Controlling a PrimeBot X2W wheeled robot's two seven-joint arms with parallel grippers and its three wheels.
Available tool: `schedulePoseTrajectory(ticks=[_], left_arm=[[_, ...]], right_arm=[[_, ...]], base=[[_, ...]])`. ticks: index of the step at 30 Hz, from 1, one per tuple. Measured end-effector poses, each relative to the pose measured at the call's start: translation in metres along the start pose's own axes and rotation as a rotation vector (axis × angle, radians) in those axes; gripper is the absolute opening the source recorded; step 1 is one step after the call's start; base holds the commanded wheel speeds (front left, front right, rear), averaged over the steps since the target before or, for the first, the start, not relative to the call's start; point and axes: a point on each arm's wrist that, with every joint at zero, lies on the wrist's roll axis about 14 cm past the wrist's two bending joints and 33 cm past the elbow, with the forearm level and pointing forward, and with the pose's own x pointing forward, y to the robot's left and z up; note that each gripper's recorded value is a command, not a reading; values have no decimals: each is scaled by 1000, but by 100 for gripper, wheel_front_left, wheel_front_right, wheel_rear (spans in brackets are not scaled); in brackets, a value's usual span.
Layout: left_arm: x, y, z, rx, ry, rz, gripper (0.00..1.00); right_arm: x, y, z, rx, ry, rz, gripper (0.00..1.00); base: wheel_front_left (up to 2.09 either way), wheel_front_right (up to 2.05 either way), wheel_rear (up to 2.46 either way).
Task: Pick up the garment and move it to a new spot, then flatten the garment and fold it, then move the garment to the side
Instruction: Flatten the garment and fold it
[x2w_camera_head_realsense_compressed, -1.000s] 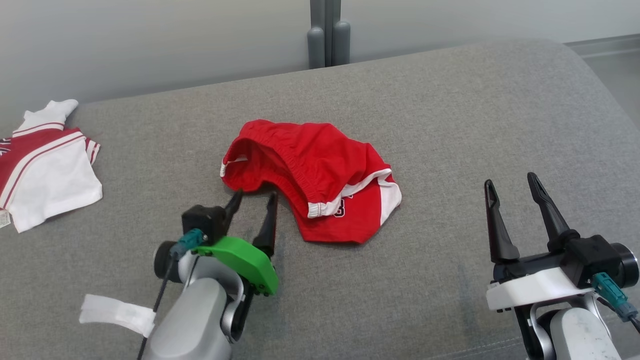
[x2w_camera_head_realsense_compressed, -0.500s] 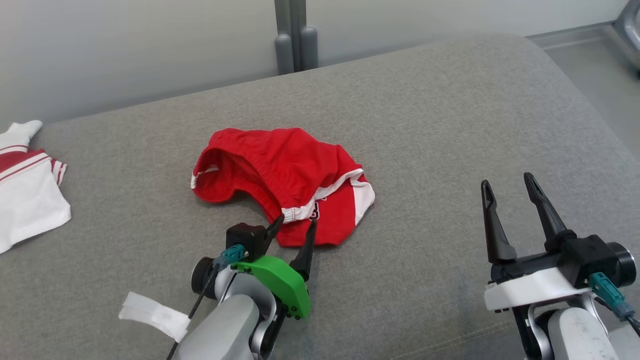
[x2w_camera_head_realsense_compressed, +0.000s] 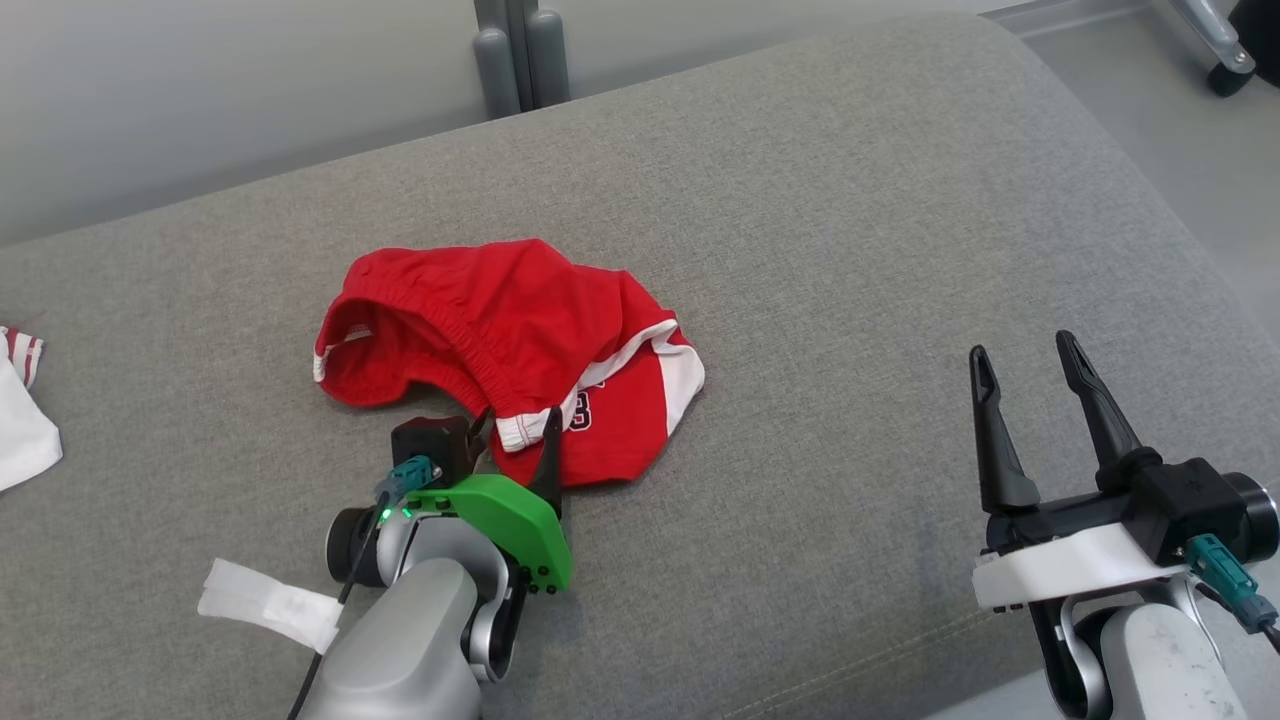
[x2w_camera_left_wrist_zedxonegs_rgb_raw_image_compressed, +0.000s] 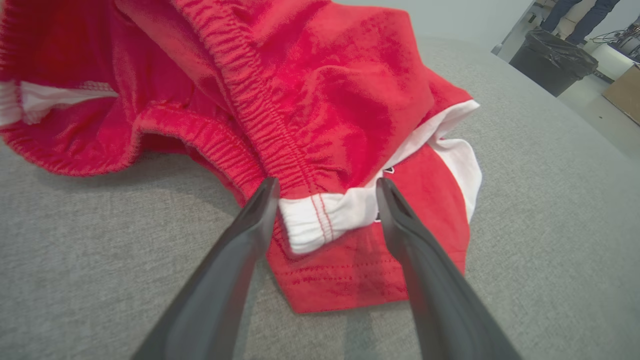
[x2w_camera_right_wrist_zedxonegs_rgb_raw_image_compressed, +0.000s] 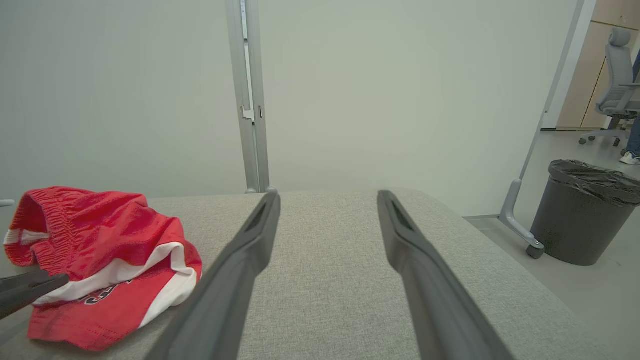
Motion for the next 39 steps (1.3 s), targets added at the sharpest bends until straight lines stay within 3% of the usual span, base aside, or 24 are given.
schedulePoseTrajectory(ticks=[6,12,13,15,16,17,28,39], left_arm=[[0,10,2,1,-8,39,100],[-2,0,-6,19,14,-17,99],[-2,-4,-9,22,22,-30,87],[-3,-7,-13,20,35,-41,44],[-3,-8,-15,20,40,-46,28],[-3,-10,-15,21,41,-49,0],[5,-30,43,39,-123,-108,0],[6,-105,160,113,-415,-297,0]], right_arm=[[2,2,-1,4,0,5,100],[3,5,-1,7,1,13,100],[3,5,-1,8,1,13,100],[3,5,-2,8,3,13,100],[3,4,-2,7,3,12,100],[3,4,-1,7,2,11,100],[6,5,-1,11,-4,14,100],[2,10,0,27,-3,27,100]], base=[[0,0,0],[0,0,0],[0,0,0],[0,0,0],[0,0,0],[0,0,0],[0,0,0],[0,0,0]])
